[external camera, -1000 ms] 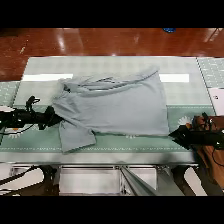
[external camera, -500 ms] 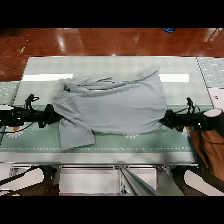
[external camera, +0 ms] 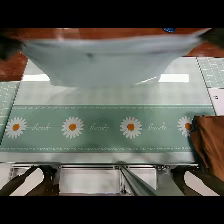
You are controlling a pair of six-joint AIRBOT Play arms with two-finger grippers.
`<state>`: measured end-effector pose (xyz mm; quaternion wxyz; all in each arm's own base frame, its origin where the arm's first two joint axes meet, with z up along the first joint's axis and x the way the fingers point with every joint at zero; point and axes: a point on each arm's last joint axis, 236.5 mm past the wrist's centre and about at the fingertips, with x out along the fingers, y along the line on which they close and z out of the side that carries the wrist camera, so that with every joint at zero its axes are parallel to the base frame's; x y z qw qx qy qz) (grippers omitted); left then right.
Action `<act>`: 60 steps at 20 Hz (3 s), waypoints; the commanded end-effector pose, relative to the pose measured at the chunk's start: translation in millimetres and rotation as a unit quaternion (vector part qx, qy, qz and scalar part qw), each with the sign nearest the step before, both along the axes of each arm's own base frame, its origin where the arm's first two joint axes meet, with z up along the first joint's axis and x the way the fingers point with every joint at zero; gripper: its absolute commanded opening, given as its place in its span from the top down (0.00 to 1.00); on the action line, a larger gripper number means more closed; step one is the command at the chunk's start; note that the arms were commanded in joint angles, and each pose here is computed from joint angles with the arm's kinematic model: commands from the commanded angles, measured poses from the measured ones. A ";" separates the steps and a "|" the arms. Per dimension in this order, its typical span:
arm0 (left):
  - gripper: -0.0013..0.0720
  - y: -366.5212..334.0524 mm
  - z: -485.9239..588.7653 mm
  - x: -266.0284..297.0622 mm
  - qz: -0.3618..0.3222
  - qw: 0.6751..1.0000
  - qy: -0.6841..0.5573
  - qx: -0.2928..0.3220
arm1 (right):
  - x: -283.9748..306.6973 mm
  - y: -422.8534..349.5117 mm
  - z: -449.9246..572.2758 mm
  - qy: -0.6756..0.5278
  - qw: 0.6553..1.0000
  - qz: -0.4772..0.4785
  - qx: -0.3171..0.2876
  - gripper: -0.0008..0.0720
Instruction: Fold the shirts.
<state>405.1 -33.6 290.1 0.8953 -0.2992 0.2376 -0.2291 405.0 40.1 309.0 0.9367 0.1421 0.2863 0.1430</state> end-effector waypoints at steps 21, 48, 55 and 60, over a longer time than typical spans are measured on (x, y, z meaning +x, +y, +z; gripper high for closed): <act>0.96 30.9 80.7 -170.7 0.182 0.931 -0.091 0.302 | -171.8 6.8 9.5 0.004 0.998 -0.036 -0.058 0.95; 0.96 16.5 -306.9 52.5 -0.096 0.902 0.391 0.155 | 56.4 -16.6 -318.8 0.366 0.926 0.063 0.068 0.95; 0.96 18.6 -379.7 -21.2 -0.121 0.836 0.507 0.172 | 3.9 -20.8 -391.5 0.463 0.885 0.027 0.035 0.95; 0.96 16.2 -376.4 -30.2 -0.134 0.827 0.519 0.168 | -7.6 -23.1 -399.1 0.487 0.872 0.011 0.037 0.95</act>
